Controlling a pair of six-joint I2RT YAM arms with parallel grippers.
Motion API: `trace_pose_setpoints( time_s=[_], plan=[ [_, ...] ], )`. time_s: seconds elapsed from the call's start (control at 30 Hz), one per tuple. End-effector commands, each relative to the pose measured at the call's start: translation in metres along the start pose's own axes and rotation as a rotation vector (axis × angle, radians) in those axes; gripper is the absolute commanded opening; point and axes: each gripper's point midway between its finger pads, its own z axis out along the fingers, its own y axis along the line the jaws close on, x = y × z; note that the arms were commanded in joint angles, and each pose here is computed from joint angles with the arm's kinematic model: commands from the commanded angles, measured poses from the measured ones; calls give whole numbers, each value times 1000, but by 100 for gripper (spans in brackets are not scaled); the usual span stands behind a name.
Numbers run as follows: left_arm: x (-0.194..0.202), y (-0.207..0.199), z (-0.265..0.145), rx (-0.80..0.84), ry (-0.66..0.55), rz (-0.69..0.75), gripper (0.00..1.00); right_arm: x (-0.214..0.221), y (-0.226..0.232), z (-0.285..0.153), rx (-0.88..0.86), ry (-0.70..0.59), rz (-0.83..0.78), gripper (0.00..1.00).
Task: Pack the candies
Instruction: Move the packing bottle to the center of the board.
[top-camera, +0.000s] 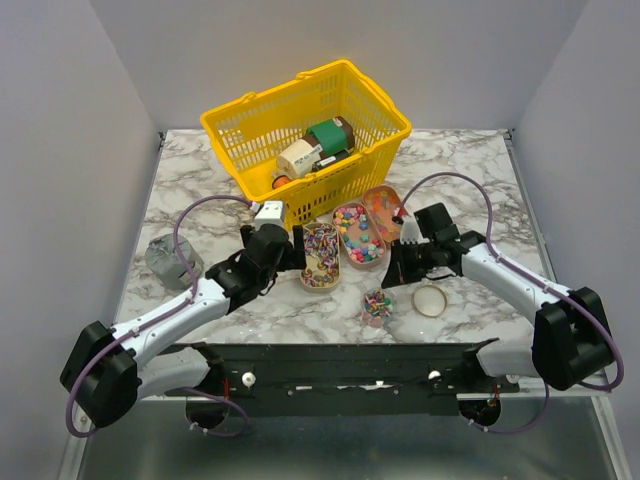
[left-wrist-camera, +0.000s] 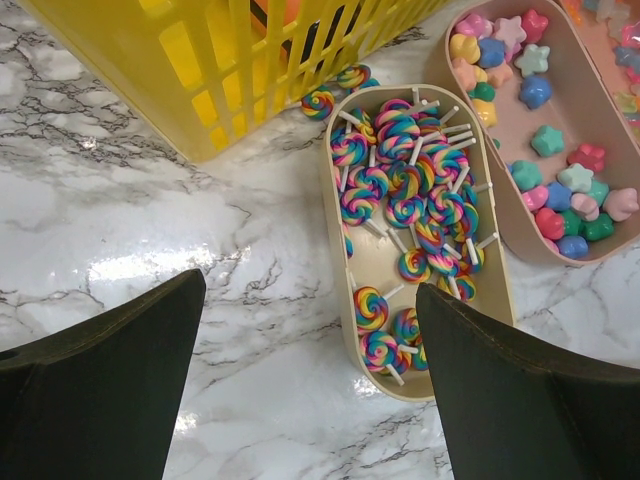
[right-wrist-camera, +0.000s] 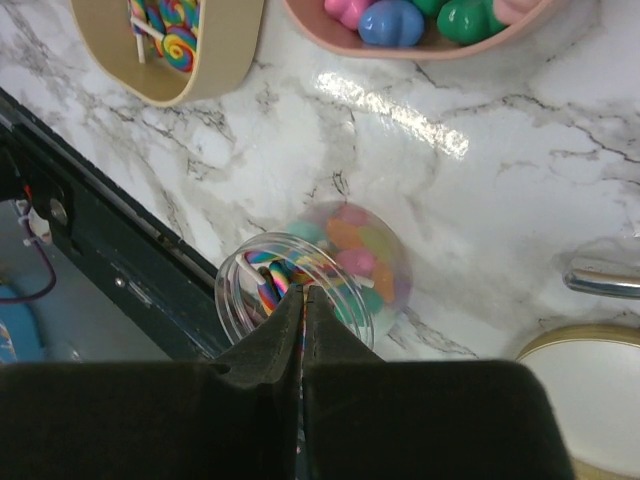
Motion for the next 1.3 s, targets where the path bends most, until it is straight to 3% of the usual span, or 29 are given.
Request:
trace_pose_setpoints(
  time_s=[0.0,0.53,0.7,0.97,1.27],
  plan=[
    [-11,-5,2,8,-18,-15,99,21,8,-6,-48,77,-26,10],
    [-11,-6,3,8,-14,-13,99,28,24,-1,-88,139,-53,10],
    [-10,-4,3,0,-16,-18,99,31,19,12,8,142,-79,10],
    [-11,-2,2,-7,-21,-15,99,12,-26,12,323,-25,18,9],
    [-12,-3,3,-6,-20,-14,99,-9,3,-31,271,-151,-27,11]
  ],
)
